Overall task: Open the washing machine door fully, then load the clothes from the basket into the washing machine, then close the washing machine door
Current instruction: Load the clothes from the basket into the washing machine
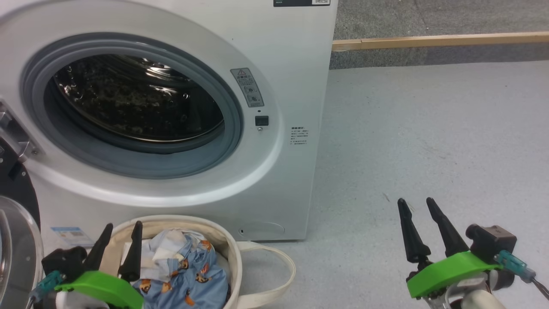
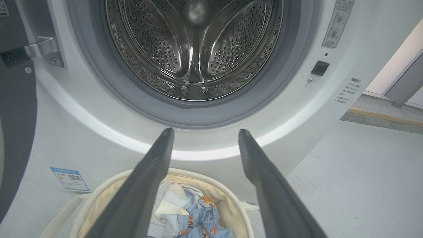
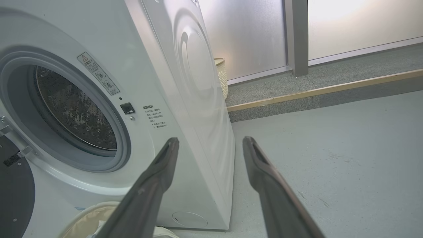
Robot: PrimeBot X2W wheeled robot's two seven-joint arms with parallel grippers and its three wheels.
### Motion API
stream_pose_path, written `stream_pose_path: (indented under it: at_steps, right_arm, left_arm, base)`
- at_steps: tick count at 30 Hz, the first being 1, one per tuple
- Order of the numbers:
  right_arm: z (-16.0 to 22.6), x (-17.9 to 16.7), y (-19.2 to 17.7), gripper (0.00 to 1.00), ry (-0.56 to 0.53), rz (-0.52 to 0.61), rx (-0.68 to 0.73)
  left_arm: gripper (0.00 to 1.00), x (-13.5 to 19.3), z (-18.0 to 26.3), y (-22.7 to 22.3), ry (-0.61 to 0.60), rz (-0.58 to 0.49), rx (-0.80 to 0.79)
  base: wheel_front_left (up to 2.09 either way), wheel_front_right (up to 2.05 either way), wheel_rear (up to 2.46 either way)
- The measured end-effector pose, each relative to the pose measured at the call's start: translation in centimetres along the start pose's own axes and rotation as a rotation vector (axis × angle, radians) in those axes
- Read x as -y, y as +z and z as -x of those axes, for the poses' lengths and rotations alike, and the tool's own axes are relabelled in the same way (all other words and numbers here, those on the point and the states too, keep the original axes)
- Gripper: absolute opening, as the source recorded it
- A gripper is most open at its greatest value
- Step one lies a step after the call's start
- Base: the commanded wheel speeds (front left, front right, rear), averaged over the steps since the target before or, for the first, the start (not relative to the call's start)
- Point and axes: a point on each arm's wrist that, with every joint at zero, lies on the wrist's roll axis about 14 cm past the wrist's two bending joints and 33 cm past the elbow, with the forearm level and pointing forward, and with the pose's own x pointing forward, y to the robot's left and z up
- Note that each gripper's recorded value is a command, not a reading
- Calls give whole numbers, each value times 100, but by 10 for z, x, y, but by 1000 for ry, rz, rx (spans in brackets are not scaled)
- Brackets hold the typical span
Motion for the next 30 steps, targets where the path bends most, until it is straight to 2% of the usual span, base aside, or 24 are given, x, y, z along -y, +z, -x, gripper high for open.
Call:
stream_pose_path:
  at_steps: [8,20,30]
  right_arm:
    - [0,4,-5,100,-13,-4,-13]
    - [-15,16,-14,100,-27,-3,-39]
    - [-35,38,-29,100,-72,6,-66]
  left_arm:
    - [100,2,-4,-22,15,40,-67]
    - [100,3,-21,-84,67,94,-275]
    - [100,12,-36,-137,46,72,-458]
  base:
    - [0,0,0]
    - [0,0,0]
    - [0,0,0]
